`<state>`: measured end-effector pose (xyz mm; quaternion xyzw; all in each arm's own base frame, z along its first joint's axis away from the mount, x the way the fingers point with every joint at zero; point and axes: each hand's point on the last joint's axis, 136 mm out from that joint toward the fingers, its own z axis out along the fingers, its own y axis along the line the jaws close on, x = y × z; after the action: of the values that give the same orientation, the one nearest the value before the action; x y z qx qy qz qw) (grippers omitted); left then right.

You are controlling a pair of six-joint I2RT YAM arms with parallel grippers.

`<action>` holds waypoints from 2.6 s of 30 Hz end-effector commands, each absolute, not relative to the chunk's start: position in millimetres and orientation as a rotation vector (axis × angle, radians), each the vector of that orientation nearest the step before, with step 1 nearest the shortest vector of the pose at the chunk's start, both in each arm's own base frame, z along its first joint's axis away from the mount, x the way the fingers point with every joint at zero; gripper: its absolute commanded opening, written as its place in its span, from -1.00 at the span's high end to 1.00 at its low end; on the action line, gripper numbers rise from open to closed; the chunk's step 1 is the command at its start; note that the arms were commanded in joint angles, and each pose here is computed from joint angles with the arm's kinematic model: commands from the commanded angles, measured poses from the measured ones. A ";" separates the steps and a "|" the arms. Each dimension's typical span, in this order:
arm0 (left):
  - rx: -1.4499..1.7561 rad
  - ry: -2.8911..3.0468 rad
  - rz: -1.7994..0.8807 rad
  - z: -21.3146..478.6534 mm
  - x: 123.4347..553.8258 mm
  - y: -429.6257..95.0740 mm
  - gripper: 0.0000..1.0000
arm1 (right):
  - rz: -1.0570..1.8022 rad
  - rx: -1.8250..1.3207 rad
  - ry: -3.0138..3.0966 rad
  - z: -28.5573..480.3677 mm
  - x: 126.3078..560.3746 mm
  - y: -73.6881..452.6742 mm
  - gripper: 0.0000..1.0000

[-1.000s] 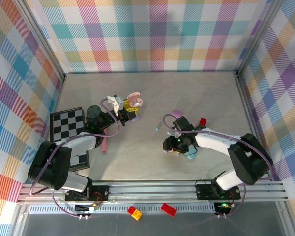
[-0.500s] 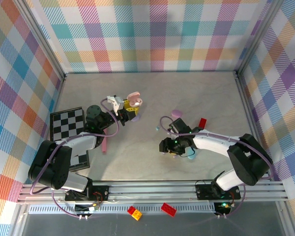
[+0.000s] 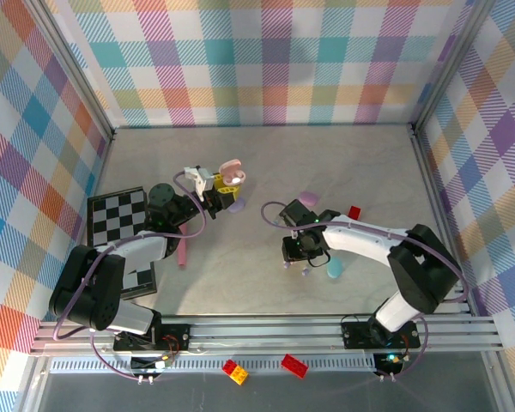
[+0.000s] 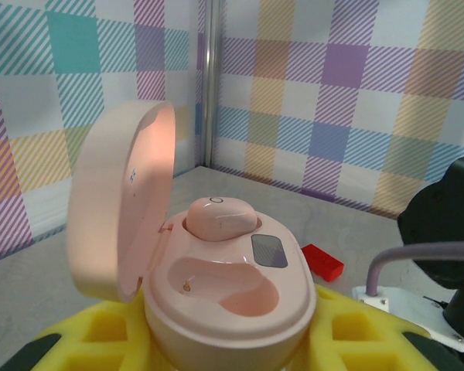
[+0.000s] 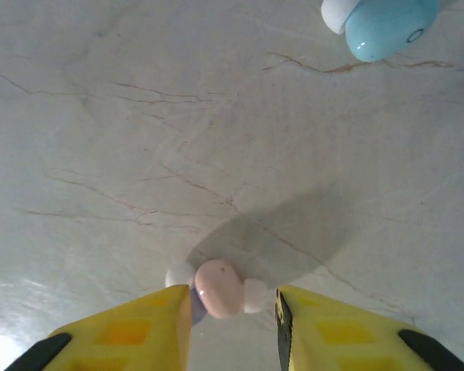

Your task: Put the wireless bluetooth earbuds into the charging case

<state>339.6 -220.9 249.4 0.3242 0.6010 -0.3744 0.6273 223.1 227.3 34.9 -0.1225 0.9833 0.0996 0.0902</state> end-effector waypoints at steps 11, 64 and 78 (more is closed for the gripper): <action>0.739 1.336 -0.835 260.0 338.1 -213.2 0.33 | 0.306 -0.514 2.952 26.3 222.0 238.7 0.37; 0.677 1.344 -0.779 261.6 350.4 -190.4 0.33 | -0.085 -0.803 2.945 16.5 266.6 186.4 0.48; 0.580 1.402 -0.710 255.5 367.3 -168.4 0.35 | -0.266 -0.763 2.851 43.8 268.6 186.4 0.11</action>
<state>365.8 -178.7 246.9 0.2711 0.6275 -0.3277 0.6522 266.5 184.8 25.0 -0.2597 0.9614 -0.0628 0.0658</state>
